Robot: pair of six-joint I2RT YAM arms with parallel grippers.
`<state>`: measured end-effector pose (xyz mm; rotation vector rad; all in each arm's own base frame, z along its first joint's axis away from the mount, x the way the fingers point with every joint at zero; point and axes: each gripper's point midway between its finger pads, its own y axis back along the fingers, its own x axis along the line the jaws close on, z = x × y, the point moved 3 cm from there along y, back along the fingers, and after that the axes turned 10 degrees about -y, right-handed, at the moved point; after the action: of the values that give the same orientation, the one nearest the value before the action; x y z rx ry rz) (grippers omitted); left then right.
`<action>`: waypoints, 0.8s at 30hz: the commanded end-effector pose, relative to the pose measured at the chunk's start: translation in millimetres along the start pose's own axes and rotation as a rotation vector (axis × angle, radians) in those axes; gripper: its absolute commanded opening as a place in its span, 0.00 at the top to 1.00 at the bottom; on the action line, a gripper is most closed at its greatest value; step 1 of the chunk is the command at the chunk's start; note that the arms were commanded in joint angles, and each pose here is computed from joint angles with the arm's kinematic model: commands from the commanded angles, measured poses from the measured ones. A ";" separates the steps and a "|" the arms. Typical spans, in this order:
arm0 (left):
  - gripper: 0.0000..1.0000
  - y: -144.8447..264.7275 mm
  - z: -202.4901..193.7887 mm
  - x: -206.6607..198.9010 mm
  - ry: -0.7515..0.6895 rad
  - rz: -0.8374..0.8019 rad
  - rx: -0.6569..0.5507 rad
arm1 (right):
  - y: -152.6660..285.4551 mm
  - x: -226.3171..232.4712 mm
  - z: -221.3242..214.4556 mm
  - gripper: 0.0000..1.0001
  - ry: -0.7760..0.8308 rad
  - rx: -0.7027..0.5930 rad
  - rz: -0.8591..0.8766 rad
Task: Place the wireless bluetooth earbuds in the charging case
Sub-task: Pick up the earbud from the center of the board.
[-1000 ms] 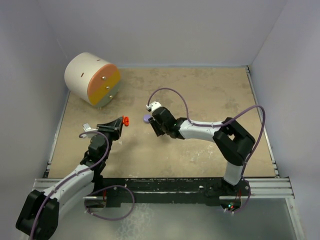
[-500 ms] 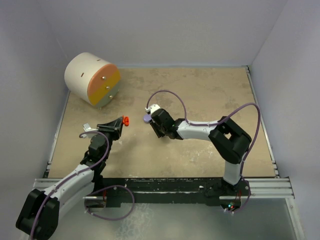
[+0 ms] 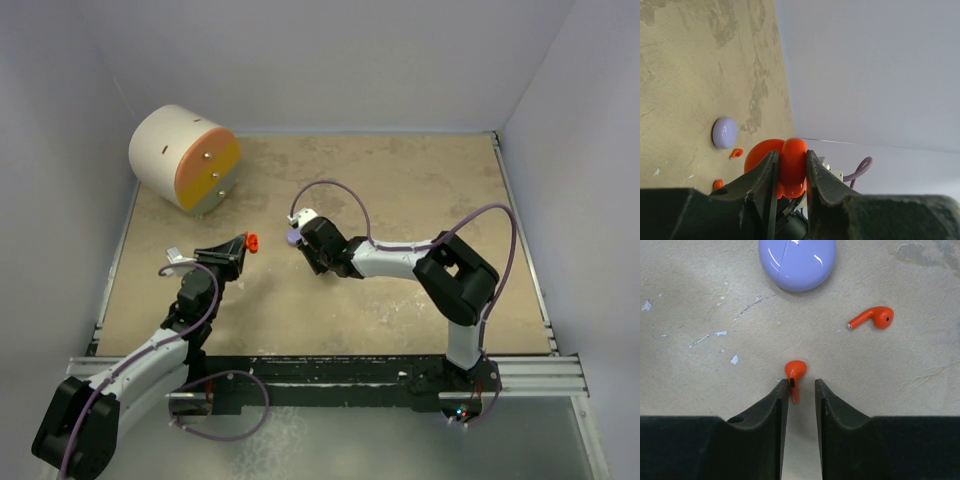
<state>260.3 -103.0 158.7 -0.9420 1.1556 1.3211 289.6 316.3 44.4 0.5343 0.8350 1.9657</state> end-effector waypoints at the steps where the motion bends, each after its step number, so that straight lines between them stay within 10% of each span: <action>1: 1.00 0.4 4.9 -11.6 0.044 -0.050 -0.019 | -3.6 6.9 6.7 0.71 0.023 -0.011 0.019; 14: 1.00 0.9 5.7 -13.9 0.052 -0.055 -0.021 | 10.7 12.2 20.4 1.00 0.020 -0.082 0.077; 24: 1.00 -14.7 -12.3 -62.6 0.158 -0.135 0.105 | 140.0 16.5 113.8 1.00 -0.028 -0.709 0.300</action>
<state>270.1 -116.7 171.0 -0.9276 1.2081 1.2658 274.1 310.5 144.3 0.4141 0.3948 2.2152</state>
